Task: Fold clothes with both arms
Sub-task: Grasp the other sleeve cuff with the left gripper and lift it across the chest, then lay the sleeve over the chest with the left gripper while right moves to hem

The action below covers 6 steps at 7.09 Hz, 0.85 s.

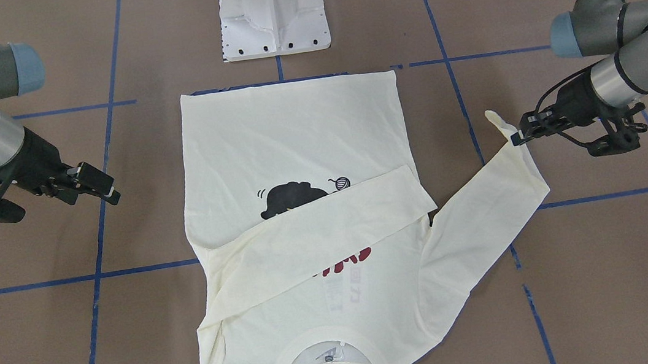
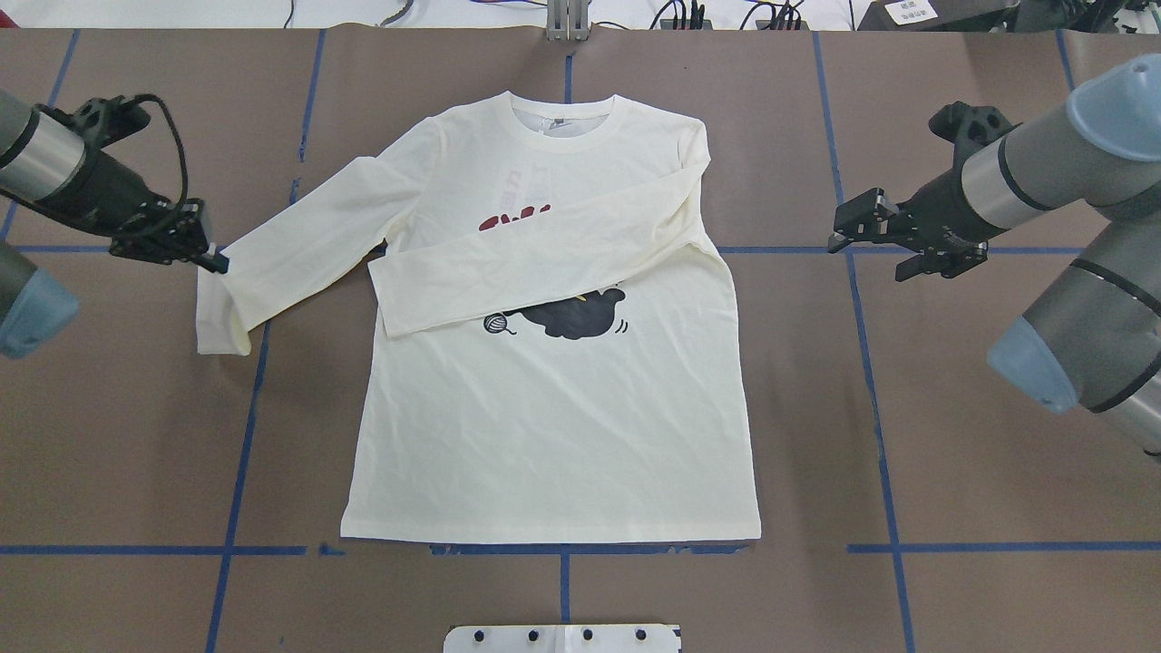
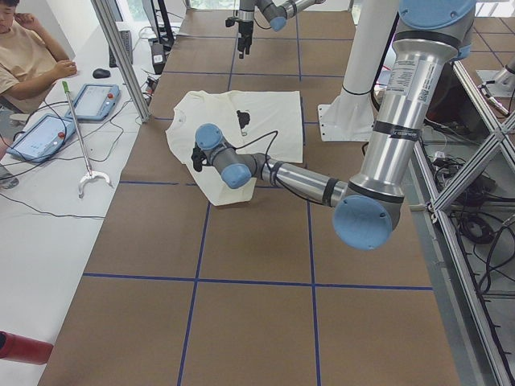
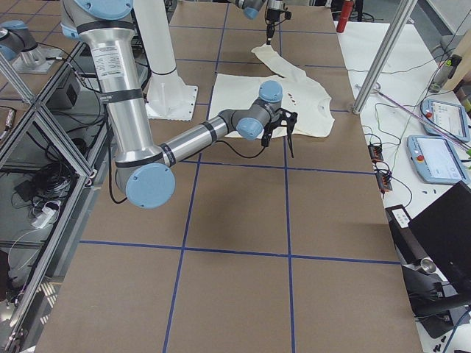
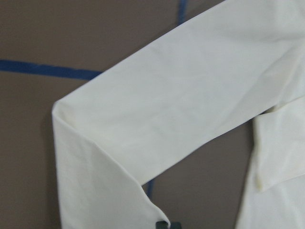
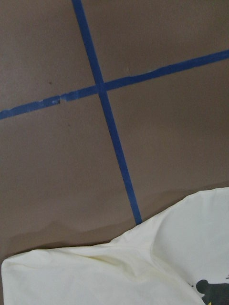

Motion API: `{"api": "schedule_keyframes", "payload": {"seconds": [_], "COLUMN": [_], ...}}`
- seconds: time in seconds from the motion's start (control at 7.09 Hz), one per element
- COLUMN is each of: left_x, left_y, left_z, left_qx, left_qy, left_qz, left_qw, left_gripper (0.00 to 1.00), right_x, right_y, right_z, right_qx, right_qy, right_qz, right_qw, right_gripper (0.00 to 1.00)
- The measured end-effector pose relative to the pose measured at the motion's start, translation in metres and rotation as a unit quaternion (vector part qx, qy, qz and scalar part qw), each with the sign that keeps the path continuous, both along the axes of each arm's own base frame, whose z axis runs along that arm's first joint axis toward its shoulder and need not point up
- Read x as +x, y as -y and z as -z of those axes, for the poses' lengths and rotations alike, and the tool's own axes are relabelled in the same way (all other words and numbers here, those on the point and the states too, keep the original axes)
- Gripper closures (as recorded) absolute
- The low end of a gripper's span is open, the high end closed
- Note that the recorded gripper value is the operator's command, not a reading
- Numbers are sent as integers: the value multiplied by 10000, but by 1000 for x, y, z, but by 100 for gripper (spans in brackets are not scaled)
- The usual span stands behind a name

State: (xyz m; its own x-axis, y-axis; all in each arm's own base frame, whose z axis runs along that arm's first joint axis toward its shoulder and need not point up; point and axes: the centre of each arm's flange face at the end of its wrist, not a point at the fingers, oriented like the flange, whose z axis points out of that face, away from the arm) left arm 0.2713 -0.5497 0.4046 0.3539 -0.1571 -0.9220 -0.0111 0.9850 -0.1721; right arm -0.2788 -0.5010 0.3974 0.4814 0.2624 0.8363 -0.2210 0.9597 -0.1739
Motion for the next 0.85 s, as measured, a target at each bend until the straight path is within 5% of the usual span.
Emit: {"api": "schedule_keyframes", "payload": {"seconds": [0.42,0.85], "left_x": [72,243], "left_y": [29,1], "left_z": [185,318], "left_qx": [-459,-180], "left_qy": [-570,-676], "left_qz": [354,1031], "left_qw": [9967,9922], "left_gripper": [100,100], "right_x": [34,44], "right_y": [-5,-8], "right_z": [-38,-53], "right_qx": [62,85], "right_qy": [-71,-101], "right_qz": [-44,-107], "right_qw": [9999,9999], "right_gripper": [0,0]}}
